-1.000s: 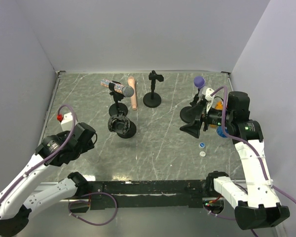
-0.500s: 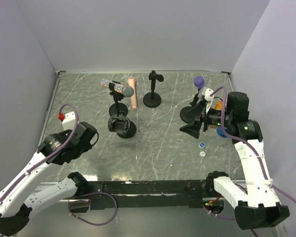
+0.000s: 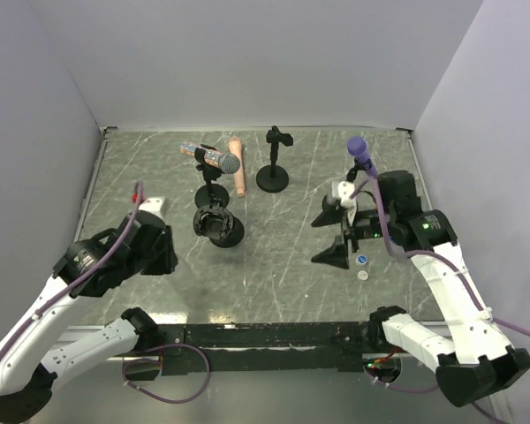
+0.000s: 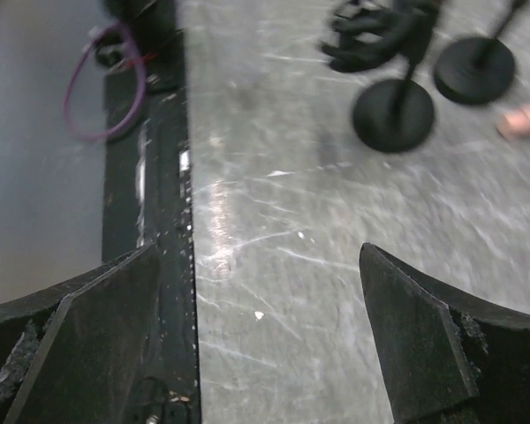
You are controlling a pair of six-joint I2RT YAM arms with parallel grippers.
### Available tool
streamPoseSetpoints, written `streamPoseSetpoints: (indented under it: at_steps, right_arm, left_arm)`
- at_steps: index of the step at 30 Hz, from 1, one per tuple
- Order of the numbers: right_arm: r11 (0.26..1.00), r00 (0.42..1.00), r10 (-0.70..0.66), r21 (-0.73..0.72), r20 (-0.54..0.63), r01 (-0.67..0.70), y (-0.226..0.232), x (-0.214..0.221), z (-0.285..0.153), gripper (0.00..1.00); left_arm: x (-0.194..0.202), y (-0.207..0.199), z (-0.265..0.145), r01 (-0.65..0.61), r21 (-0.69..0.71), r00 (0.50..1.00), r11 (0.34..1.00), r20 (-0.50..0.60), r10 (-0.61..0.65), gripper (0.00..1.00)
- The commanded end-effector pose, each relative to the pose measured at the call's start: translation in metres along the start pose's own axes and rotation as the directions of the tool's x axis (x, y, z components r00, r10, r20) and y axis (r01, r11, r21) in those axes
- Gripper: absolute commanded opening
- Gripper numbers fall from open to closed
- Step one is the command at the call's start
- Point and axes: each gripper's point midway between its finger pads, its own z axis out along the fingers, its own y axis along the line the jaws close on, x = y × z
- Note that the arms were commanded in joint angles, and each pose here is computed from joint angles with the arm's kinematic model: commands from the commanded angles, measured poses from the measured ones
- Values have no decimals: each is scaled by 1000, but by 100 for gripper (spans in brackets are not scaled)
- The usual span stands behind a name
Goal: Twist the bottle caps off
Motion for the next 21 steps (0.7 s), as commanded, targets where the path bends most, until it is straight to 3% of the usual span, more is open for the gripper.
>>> streamPoseSetpoints:
  at_steps: [1,3,6,11,14,19,21]
  right_arm:
    - [958,968,-248,-139,27,250,32,-8,14,99]
    - [943,962,-272,-188,36,274,43,-7,28,99]
    - [959,986,-165,-228,28,167,44,-9,42,99]
    - [990,998,-39,-140,-43,33,25,2,55,99]
    - [998,995,-47,-48,-86,43,13,13,51,99]
    - [1000,999,-22,12,-41,22,10,15,42,99]
    - [995,999,-5,98,-35,8,-5,12,38,99]
  left_arm:
    - [-12,-99,-33,-236,537,969,810,72,235,8]
    - [-24,-136,-45,-298,654,952,696,153,264,8]
    - [-41,-196,-61,-417,718,907,557,290,305,8]
    - [-75,-265,-50,-530,688,845,496,376,381,7]
    - [-88,-289,-46,-556,691,827,463,406,388,7]
    - [-92,-310,-43,-571,708,814,415,419,403,7]
    - [-93,-316,-45,-568,722,814,396,419,403,7]
